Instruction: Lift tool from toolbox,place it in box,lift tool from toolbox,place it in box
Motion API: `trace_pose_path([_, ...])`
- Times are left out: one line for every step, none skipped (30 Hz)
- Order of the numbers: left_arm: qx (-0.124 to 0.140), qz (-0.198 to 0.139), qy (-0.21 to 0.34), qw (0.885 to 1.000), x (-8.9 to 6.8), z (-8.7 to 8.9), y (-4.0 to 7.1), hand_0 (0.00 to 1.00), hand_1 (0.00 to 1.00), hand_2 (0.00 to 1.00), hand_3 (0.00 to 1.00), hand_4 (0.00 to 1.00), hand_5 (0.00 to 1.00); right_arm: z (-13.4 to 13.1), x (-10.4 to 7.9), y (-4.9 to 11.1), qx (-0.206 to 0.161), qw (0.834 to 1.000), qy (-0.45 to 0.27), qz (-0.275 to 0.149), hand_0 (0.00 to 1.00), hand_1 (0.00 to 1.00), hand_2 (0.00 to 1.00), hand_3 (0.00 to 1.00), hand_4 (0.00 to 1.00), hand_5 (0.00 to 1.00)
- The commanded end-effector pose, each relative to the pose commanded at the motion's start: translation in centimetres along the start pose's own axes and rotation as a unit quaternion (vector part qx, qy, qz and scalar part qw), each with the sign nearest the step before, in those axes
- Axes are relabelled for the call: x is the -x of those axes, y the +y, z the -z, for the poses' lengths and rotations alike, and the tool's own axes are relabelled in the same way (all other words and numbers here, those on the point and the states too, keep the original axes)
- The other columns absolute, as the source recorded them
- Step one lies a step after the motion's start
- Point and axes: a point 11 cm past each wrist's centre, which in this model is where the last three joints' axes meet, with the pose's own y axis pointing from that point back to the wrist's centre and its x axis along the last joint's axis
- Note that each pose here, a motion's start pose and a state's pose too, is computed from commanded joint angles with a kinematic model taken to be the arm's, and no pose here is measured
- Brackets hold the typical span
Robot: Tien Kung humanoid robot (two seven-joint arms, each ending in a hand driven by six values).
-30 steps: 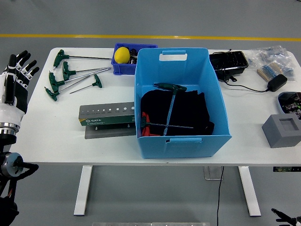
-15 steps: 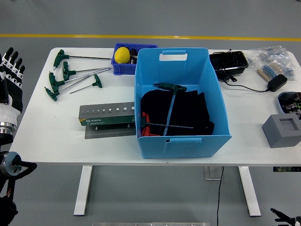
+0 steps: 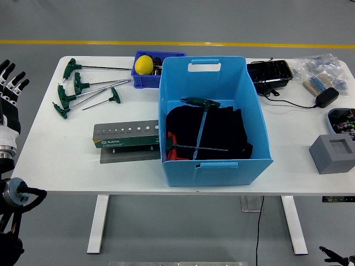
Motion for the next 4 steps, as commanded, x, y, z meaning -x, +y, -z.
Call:
trace_pose_path([-0.005, 0.004, -0.004, 1.0, 0.12, 0.18, -0.09, 0.856, 0.868, 0.928, 0.782, 0.998, 0.794, -0.19, -0.02, -0.02, 0.002, 1.0, -0.002, -0.001, 0.634, 0.621, 0.687, 0.56, 0.806, 0.669])
trace_pose_path([-0.007, 0.009, -0.009, 1.0, 0.29, 0.29, -0.18, 0.856, 0.868, 0.928, 0.782, 0.998, 0.794, -0.34, -0.05, -0.03, 0.004, 1.0, -0.003, -0.001, 0.634, 0.621, 0.687, 0.56, 0.806, 0.669])
trace_pose_path([-0.007, 0.012, -0.014, 1.0, 0.46, 0.35, -0.26, 0.856, 0.868, 0.928, 0.782, 0.998, 0.794, -0.46, -0.07, -0.04, 0.005, 1.0, -0.003, -0.002, 0.634, 0.621, 0.687, 0.56, 0.806, 0.669])
trace_pose_path([-0.007, 0.015, -0.019, 1.0, 0.6, 0.37, -0.32, 0.856, 0.868, 0.928, 0.782, 0.998, 0.794, -0.5, -0.09, -0.05, 0.005, 1.0, -0.002, -0.002, 0.634, 0.621, 0.687, 0.56, 0.806, 0.669])
